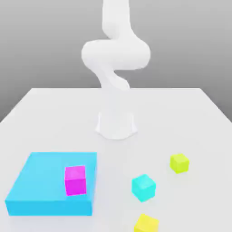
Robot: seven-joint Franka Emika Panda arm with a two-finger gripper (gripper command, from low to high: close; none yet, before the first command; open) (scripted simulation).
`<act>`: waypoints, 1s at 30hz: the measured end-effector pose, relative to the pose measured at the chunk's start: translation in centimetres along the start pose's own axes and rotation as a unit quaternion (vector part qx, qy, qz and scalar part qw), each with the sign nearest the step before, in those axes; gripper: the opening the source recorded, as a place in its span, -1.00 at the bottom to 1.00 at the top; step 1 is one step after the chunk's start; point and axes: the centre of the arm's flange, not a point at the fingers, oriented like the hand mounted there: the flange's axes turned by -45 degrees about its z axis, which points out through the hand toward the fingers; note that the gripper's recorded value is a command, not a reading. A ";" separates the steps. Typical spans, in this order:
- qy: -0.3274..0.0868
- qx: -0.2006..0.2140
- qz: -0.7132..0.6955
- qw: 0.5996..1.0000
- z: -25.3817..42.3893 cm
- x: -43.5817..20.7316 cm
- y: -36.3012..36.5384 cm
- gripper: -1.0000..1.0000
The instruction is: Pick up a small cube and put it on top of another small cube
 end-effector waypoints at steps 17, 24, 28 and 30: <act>-0.197 0.135 -0.249 0.939 30.3 -8.4 -4.5 0.00; -0.267 0.160 -0.353 0.883 39.5 -16.3 -6.2 0.00; -0.304 0.166 -0.413 0.842 43.6 -21.3 -6.4 0.00; -0.314 0.166 -0.430 0.830 45.5 -23.4 -6.4 0.00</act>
